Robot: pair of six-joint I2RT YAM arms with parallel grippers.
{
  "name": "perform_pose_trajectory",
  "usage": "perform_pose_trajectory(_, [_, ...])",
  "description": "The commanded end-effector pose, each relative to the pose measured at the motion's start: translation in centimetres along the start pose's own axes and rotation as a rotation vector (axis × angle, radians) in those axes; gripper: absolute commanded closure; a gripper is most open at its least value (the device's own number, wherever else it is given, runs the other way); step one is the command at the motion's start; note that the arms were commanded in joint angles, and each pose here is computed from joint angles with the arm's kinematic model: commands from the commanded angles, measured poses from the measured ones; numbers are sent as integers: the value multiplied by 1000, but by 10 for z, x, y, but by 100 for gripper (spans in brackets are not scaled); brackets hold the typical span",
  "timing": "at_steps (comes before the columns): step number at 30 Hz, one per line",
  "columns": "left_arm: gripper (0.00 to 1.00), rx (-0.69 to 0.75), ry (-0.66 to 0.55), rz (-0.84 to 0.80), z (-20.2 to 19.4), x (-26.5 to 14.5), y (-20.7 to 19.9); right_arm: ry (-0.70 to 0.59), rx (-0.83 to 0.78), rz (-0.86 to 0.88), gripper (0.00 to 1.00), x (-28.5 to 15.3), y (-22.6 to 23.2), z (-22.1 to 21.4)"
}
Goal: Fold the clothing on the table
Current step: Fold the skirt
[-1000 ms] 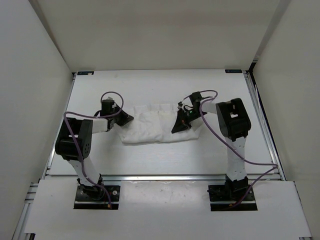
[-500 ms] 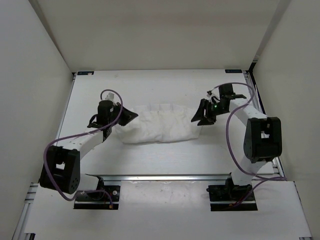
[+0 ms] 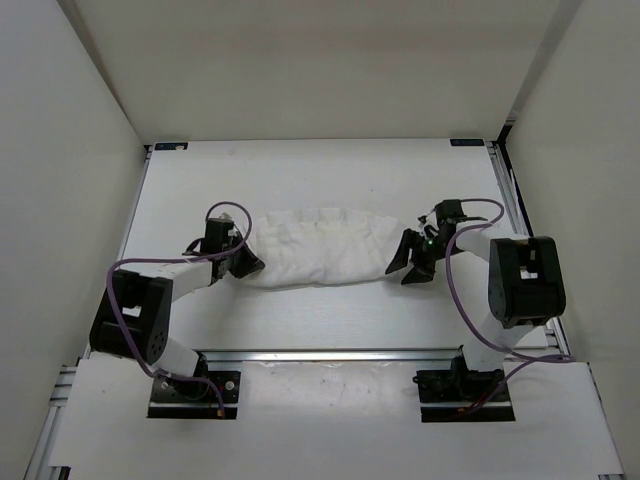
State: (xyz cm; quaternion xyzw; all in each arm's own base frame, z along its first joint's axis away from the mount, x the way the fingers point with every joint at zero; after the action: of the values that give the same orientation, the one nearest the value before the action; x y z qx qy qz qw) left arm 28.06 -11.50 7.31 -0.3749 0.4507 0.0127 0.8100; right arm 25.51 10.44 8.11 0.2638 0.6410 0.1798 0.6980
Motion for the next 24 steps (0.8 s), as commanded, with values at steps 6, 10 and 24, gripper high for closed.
perform_pose_trajectory(6, [100, 73, 3, 82, 3, 5, 12, -128, -39, -29, 35, 9, 6, 48])
perform_pose_trajectory(10, [100, 82, 10, 98, 6, 7, 14, -158, -39, -62, 35, 11, 2, 63])
perform_pose_trajectory(24, [100, 105, 42, 102, 15, 14, 6, -138, -83, 133, 35, 51, 29, 70])
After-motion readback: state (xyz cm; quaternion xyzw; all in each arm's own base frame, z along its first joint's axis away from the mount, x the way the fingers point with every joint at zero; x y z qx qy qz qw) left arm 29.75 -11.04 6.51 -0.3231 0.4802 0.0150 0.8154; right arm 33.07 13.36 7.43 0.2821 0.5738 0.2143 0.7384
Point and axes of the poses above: each gripper's point midway between its finger pads, its own x axis out along the fingers, its own y axis along the line the jaws close on, z = x × y, the point moved 6 cm from there along -x, back along the fingers, and after that the axes turned 4 degrees about -x, right-handed, at the moved point
